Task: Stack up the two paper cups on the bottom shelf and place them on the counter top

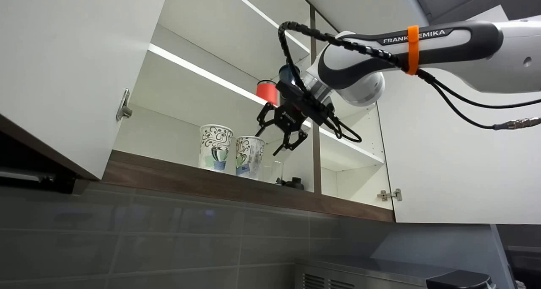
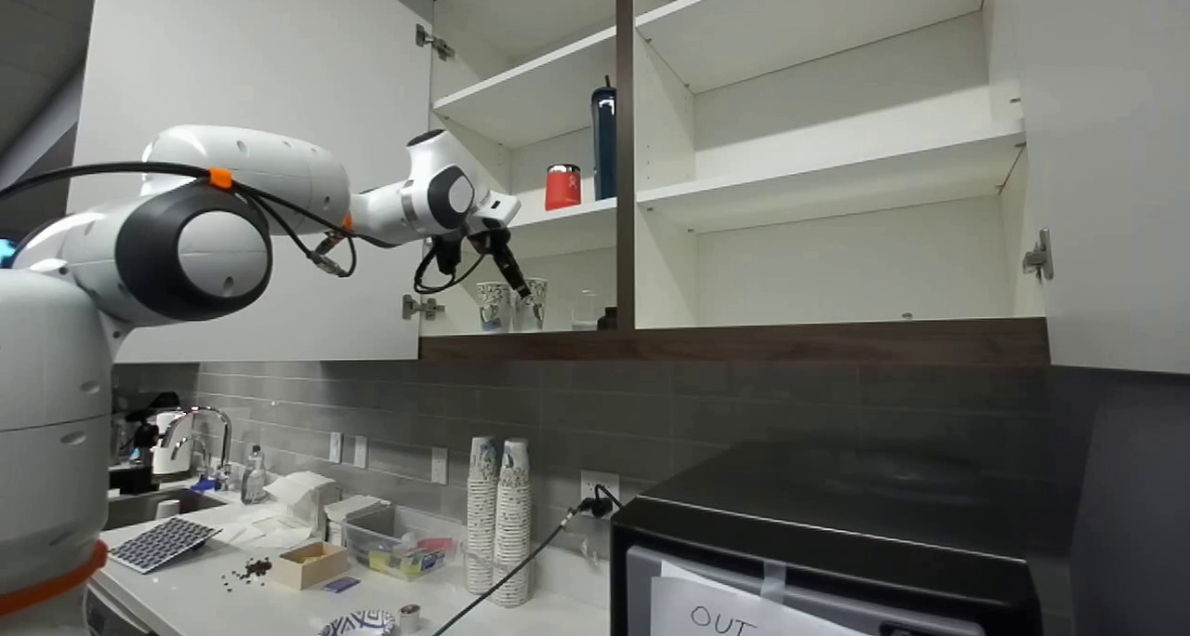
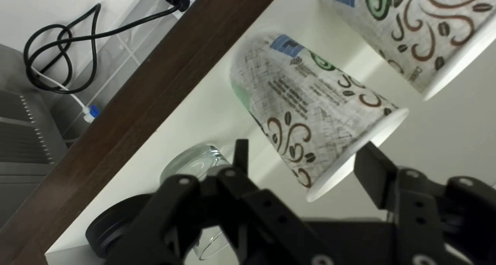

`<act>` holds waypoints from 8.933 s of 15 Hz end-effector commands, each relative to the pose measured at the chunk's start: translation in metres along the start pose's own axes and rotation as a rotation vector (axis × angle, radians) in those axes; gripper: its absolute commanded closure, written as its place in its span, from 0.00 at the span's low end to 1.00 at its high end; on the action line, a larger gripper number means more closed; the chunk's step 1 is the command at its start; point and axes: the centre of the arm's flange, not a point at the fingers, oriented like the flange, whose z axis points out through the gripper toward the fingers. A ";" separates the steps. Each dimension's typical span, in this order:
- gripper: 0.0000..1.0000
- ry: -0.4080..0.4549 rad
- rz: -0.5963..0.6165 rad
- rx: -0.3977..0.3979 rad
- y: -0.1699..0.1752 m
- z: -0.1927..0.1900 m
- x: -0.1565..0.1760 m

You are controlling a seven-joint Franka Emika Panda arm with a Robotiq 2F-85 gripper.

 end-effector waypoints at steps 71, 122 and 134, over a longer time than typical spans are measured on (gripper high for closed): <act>0.99 -0.044 0.237 0.061 -0.031 -0.032 0.025; 0.92 -0.252 0.106 -0.073 -0.067 0.012 -0.027; 0.99 -0.390 -0.253 0.009 0.019 -0.025 0.011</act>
